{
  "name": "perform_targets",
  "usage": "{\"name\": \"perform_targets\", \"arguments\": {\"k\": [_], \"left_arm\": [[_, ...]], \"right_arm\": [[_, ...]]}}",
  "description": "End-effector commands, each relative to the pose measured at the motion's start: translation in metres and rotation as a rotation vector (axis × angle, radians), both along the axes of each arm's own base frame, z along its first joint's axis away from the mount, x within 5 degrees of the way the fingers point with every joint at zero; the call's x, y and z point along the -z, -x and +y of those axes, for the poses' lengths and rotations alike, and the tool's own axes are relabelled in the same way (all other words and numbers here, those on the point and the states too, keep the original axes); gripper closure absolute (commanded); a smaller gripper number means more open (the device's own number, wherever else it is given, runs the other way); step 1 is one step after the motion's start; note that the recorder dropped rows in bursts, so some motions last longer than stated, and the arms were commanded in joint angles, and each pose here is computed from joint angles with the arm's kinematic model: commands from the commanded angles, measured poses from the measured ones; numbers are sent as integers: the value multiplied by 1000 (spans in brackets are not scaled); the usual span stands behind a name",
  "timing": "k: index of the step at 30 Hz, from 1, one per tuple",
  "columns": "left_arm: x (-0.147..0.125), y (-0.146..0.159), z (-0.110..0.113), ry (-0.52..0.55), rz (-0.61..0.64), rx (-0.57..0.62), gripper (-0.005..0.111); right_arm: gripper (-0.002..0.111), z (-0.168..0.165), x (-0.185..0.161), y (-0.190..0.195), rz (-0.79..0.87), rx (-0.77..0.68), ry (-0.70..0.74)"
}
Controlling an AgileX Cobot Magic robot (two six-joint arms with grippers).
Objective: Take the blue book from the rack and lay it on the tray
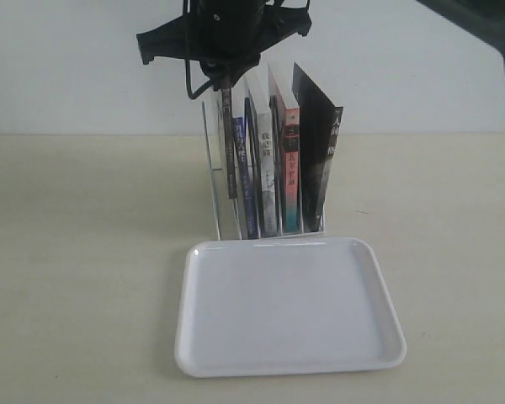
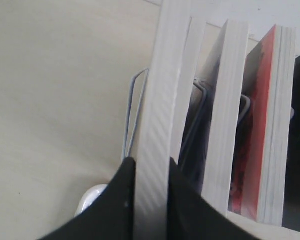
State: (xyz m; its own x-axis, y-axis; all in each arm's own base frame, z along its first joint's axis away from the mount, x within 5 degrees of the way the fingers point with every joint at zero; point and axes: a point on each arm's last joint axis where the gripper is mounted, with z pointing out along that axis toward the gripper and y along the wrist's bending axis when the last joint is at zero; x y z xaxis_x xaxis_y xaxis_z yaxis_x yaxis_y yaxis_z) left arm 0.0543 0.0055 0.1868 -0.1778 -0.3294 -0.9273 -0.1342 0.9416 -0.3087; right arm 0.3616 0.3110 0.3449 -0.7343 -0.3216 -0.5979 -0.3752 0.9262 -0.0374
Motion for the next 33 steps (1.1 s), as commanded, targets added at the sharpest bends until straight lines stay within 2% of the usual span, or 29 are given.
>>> {"name": "perform_targets", "arguments": {"k": [1, 7, 17, 20, 22, 23, 24, 25, 26, 33], "left_arm": [[0, 0, 0, -5, -12, 0, 103], [0, 0, 0, -5, -12, 0, 103], [0, 0, 0, -5, -12, 0, 103], [0, 0, 0, -5, -12, 0, 103], [0, 0, 0, -5, -12, 0, 103], [0, 0, 0, -5, -12, 0, 103], [0, 0, 0, -5, -12, 0, 103], [0, 0, 0, -5, -12, 0, 103], [0, 0, 0, -5, -12, 0, 103], [0, 0, 0, -5, -12, 0, 103]], "right_arm": [[108, -2, -11, -1, -56, -4, -26], [108, 1, -10, -2, -69, -14, -47], [108, 13, 38, -17, 4, -5, 41], [108, 13, 37, -20, -25, -6, 48], [99, 14, 37, -20, -33, -12, 45], [83, 14, 36, -21, -42, -17, 39], [76, 15, 36, -21, -44, -20, 31], [63, 16, 35, -21, -52, -21, 23], [60, 16, 35, -21, -51, -19, 23], [60, 9, 23, -15, -36, 0, 28]]}}
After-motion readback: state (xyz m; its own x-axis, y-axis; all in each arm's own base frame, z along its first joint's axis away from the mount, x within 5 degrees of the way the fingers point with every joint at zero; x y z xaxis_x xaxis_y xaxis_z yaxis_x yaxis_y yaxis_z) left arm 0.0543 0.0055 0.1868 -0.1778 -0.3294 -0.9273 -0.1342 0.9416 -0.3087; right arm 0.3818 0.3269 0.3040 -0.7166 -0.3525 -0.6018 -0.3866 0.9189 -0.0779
